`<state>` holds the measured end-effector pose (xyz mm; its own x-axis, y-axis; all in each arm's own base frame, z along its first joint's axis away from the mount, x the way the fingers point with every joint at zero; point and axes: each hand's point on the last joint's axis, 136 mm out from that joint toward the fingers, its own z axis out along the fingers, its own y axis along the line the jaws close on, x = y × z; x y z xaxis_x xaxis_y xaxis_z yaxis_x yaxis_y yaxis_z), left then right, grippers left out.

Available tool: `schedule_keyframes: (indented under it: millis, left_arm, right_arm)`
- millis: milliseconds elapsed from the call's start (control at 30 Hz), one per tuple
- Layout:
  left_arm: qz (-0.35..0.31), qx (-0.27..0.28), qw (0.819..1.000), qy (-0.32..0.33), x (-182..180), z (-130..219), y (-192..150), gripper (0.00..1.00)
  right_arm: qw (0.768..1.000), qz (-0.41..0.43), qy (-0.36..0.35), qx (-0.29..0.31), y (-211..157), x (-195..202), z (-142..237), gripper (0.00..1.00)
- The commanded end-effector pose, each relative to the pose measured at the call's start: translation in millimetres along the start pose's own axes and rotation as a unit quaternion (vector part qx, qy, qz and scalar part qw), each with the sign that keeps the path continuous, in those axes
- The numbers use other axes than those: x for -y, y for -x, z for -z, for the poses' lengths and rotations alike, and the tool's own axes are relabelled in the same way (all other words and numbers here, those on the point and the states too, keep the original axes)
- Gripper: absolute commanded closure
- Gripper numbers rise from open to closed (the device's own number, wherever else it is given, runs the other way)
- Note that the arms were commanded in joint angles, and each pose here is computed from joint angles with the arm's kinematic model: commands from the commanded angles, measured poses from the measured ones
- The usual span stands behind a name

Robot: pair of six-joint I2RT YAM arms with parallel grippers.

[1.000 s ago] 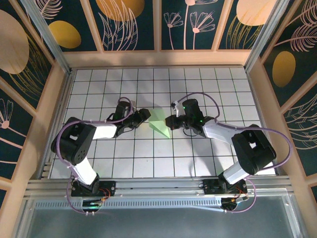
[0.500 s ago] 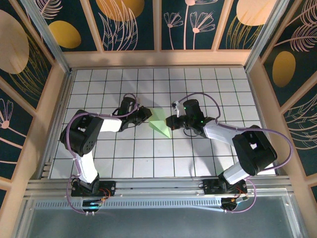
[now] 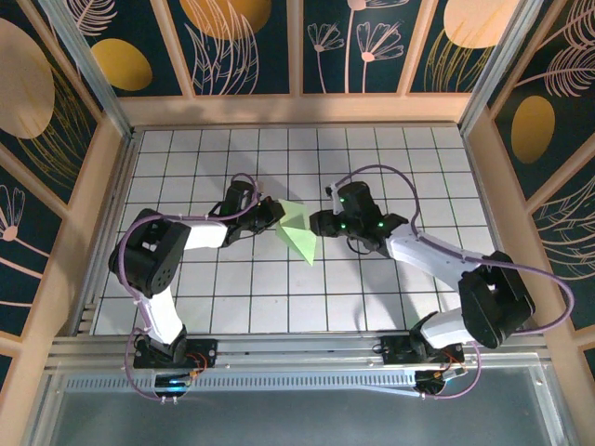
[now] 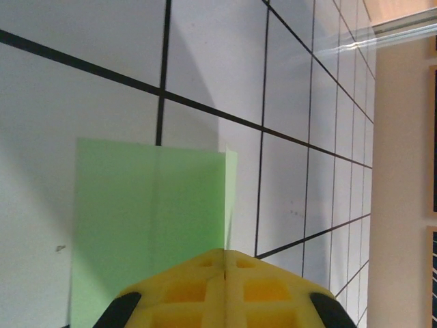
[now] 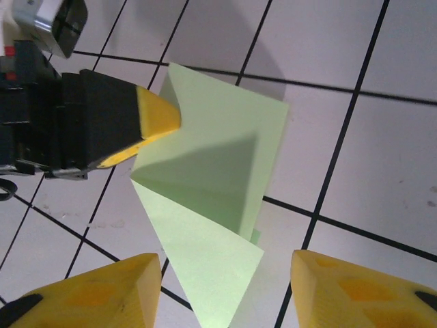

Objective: Fold a paper plane with a square sheet of paper (fold left side to right side)
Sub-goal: Fourth fold the wing at the center of the table.

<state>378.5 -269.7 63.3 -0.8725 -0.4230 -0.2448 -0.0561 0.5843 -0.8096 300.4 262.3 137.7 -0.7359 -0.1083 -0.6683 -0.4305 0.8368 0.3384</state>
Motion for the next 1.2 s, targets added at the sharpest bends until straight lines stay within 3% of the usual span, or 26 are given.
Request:
schedule_keyframes:
  millis: [0,233,467,1167]
  left_arm:
    - [0.005,0.002,1.0,0.001,4.4,5.1,-5.4,0.99]
    - [0.001,0.003,1.0,0.01,4.6,7.9,-10.0,0.99]
    - [0.001,0.003,1.0,0.01,4.9,9.0,-12.3,0.99]
    - [0.002,-0.001,1.0,0.011,3.3,5.9,-14.5,0.99]
  right_arm:
    - [0.996,0.018,-0.09,-0.017,-11.6,5.5,8.3,0.46]
    - [0.986,0.065,-0.145,-0.059,-55.9,-22.5,-16.2,0.44]
    - [0.981,0.076,-0.163,-0.077,-76.6,-34.7,-38.4,0.47]
    - [0.966,0.111,-0.21,-0.103,-94.7,-26.5,-68.1,0.64]
